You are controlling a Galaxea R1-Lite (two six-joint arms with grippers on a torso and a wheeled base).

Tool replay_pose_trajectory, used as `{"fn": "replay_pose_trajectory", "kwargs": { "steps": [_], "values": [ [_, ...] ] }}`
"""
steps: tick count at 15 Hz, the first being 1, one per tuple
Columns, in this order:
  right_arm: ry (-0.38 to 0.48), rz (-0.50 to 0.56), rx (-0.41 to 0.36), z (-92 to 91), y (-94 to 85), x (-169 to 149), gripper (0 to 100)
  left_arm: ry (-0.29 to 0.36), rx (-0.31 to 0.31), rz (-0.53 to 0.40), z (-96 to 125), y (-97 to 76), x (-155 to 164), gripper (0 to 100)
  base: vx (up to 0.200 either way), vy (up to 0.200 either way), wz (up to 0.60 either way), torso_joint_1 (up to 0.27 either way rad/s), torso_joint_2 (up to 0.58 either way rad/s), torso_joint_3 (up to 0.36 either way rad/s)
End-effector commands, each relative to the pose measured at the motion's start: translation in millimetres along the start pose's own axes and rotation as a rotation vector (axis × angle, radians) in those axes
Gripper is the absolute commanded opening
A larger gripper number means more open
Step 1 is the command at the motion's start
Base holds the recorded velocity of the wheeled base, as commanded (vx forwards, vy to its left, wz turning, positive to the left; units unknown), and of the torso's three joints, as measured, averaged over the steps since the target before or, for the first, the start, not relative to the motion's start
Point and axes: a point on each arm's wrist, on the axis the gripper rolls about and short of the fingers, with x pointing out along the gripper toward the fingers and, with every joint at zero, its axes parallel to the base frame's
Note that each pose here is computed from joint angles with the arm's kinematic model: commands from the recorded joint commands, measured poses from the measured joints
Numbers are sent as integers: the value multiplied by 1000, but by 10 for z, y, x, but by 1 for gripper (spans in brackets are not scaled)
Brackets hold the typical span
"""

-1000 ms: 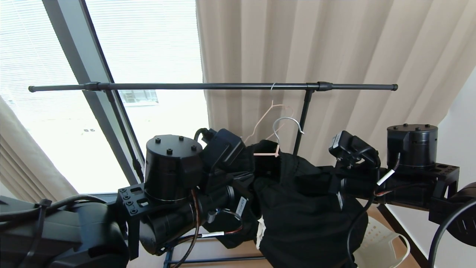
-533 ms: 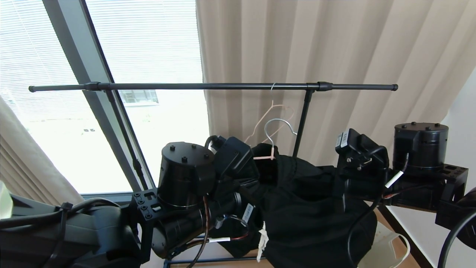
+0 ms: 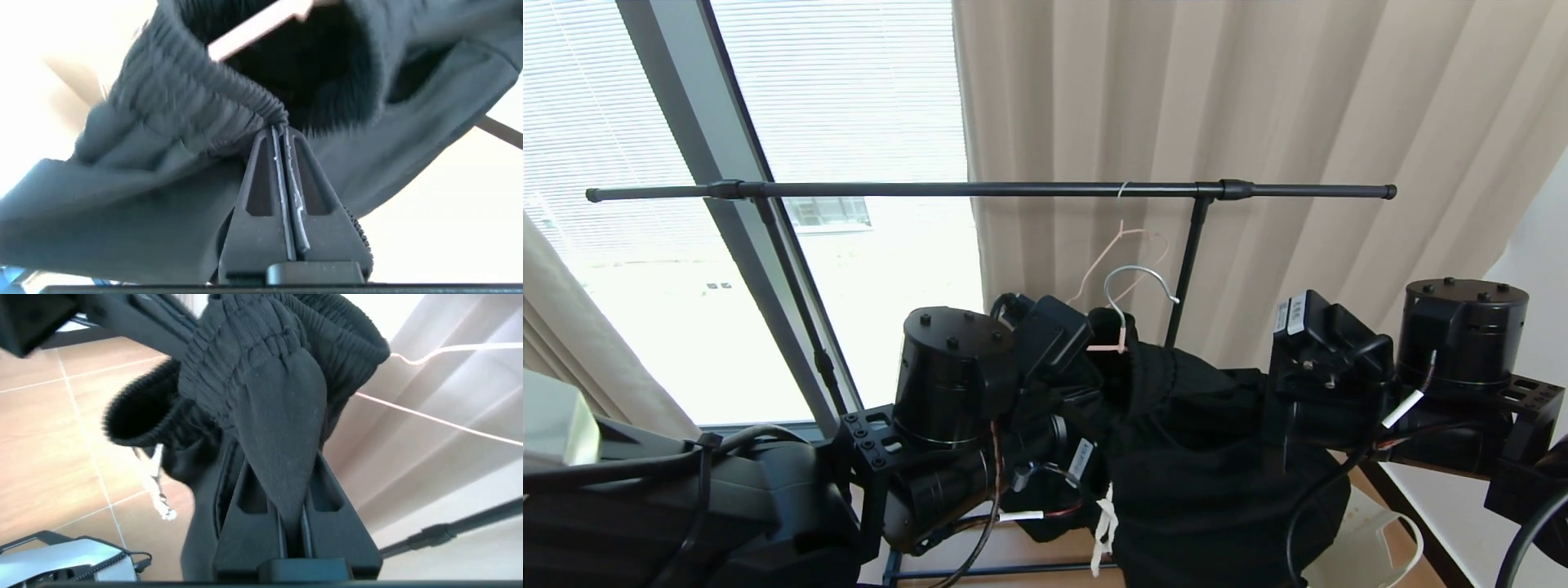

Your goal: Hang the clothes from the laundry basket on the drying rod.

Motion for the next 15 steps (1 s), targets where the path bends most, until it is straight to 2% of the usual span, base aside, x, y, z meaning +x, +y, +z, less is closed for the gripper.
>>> {"fn": "replay_pose_trajectory", "kwargs": {
  "steps": [1,5,8,11,15],
  "values": [
    [-13,19,-5,18,23,-32,0,6,1,8,-30,-6,76,100,0,0,0,0,0,0],
    [-24,19,-12,33,30,-49,0,-17,0,38,-26,-5,82,100,0,0,0,0,0,0],
    [-27,16,-14,28,17,-36,0,-62,-8,82,14,18,-41,100,0,0,0,0,0,0],
    [-27,10,-12,25,-7,-29,0,-82,0,52,46,-55,-273,100,0,0,0,0,0,0],
    [-14,-7,2,-23,-80,-16,0,-67,8,36,-17,-91,-390,100,0,0,0,0,0,0]
  ]
}}
